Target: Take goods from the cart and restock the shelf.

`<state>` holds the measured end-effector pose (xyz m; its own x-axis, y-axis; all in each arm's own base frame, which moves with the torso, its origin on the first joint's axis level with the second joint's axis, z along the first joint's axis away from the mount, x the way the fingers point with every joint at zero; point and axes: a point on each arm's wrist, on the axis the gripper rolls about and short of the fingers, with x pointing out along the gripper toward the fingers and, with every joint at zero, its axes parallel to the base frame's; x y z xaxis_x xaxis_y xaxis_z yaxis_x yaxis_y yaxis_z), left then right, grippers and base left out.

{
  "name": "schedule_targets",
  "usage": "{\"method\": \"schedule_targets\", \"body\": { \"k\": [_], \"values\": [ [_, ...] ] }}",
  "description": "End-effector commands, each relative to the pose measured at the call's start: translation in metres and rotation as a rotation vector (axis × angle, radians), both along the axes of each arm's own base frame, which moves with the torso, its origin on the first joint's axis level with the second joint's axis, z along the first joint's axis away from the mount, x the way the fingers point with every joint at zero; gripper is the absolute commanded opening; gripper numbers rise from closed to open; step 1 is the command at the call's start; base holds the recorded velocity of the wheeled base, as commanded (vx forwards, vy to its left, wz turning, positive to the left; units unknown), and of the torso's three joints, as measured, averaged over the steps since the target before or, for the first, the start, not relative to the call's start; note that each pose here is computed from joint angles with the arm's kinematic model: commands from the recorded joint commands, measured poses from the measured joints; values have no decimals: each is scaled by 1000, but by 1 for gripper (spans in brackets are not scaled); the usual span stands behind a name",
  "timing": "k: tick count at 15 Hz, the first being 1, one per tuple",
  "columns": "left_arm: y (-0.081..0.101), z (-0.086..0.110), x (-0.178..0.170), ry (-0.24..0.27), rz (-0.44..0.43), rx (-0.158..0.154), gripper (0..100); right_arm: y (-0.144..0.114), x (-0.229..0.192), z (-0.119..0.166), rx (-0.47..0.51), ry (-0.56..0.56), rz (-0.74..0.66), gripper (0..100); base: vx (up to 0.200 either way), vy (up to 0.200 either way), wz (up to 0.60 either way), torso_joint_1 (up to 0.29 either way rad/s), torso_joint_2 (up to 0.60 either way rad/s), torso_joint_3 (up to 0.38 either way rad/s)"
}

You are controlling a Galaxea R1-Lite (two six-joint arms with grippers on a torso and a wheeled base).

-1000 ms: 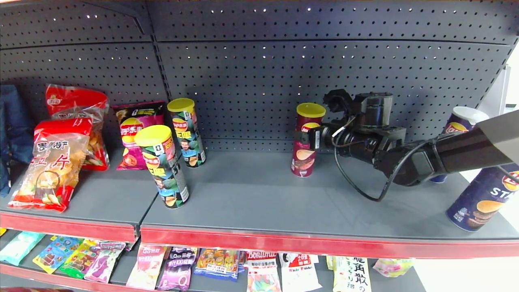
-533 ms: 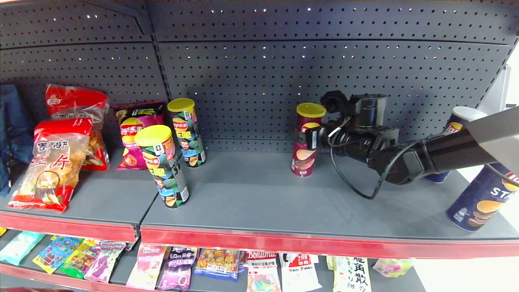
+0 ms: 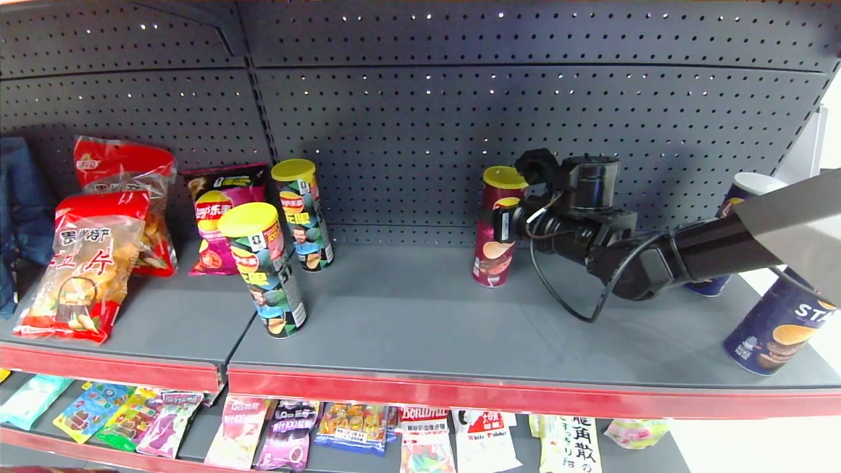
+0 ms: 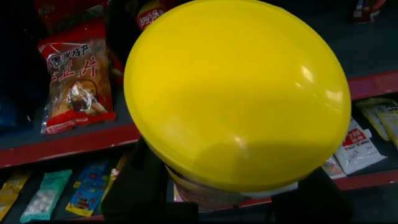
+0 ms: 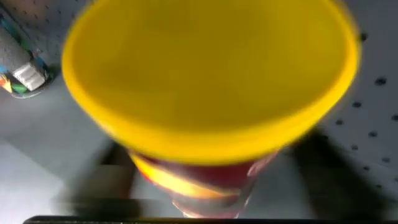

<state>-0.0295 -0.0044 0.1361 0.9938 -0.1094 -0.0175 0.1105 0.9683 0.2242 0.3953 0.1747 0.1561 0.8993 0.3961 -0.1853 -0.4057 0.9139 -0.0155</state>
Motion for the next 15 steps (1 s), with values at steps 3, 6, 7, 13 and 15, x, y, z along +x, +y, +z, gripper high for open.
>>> {"method": "schedule_targets", "body": {
  "k": [3,6,7,13,15],
  "values": [
    [0,-1,1,7,1,0,0,1,-2,-1,-4,7,-8,0,0,0,0,0,0,0],
    [0,0,0,4,1,0,0,1,-21,17,-7,-21,-33,0,0,0,0,0,0,0],
    [0,0,0,2,1,0,0,0,-25,19,-11,-21,-40,0,0,0,0,0,0,0],
    [0,0,0,1,-4,-2,0,-5,-92,39,-21,-21,-96,0,0,0,0,0,0,0],
    [0,0,0,1,-4,-2,0,-8,-107,31,-36,11,-101,0,0,0,0,0,0,0]
  ]
}}
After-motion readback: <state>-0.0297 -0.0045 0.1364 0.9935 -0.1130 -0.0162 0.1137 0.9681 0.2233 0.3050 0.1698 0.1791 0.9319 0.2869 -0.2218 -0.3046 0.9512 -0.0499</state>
